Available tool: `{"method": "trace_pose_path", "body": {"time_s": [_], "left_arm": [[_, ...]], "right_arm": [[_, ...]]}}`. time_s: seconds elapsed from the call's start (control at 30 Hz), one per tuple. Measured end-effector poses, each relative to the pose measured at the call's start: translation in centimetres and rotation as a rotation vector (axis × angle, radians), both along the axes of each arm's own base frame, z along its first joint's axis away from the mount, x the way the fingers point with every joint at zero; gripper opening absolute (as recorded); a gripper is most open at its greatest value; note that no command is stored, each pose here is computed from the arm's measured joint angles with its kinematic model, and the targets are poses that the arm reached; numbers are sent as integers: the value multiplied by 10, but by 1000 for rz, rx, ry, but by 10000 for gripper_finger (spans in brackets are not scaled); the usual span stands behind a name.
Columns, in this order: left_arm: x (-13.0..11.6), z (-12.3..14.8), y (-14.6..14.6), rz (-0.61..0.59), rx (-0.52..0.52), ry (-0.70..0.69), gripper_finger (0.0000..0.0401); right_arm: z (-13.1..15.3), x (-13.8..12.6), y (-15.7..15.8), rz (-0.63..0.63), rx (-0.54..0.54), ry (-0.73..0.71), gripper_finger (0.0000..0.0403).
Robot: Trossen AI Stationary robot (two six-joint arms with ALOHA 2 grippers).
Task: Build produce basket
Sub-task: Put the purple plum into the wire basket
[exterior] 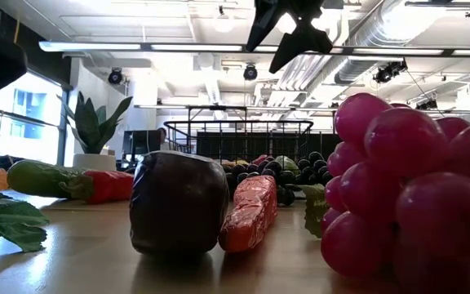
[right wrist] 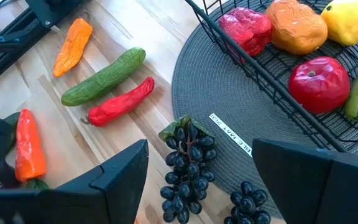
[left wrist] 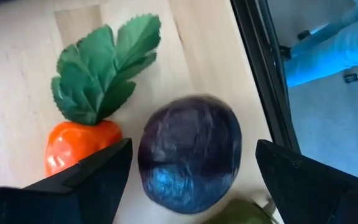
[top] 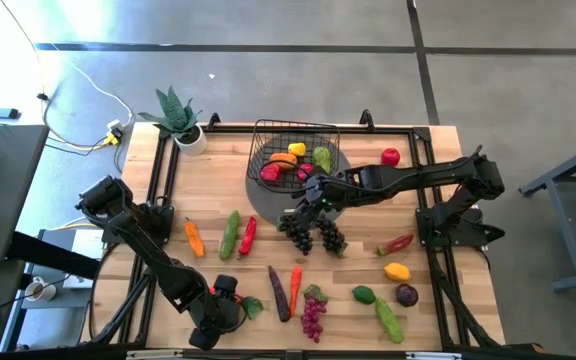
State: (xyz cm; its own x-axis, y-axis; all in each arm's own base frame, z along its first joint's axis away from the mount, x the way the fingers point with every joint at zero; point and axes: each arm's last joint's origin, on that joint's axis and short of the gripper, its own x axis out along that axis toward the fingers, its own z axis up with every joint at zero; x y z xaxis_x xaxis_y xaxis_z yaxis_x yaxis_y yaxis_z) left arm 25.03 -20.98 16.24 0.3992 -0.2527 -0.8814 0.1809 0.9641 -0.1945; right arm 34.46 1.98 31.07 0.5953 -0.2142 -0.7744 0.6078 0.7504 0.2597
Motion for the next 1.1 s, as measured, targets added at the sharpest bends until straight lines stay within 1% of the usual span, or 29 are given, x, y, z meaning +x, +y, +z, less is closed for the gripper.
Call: {"method": "trace_pose_path", "body": {"time_s": [0.27,0.37,0.67,0.77,1.0,1.1], "left_arm": [[2,-3,-1,-1,-7,-3,333],[2,-9,-3,-4,3,17,333],[4,-21,-6,37,-11,43,329],[5,-20,-7,36,-16,41,315],[4,-20,-8,16,-46,65,261],[3,-18,-8,6,-68,76,250]], "right_arm": [[0,0,0,-2,2,2,271],[0,0,0,-9,8,0,271],[-1,-1,0,-19,14,8,271],[-1,-1,0,-19,14,10,271],[-1,-1,0,-16,12,11,271],[-1,-1,0,-16,12,11,271]]}}
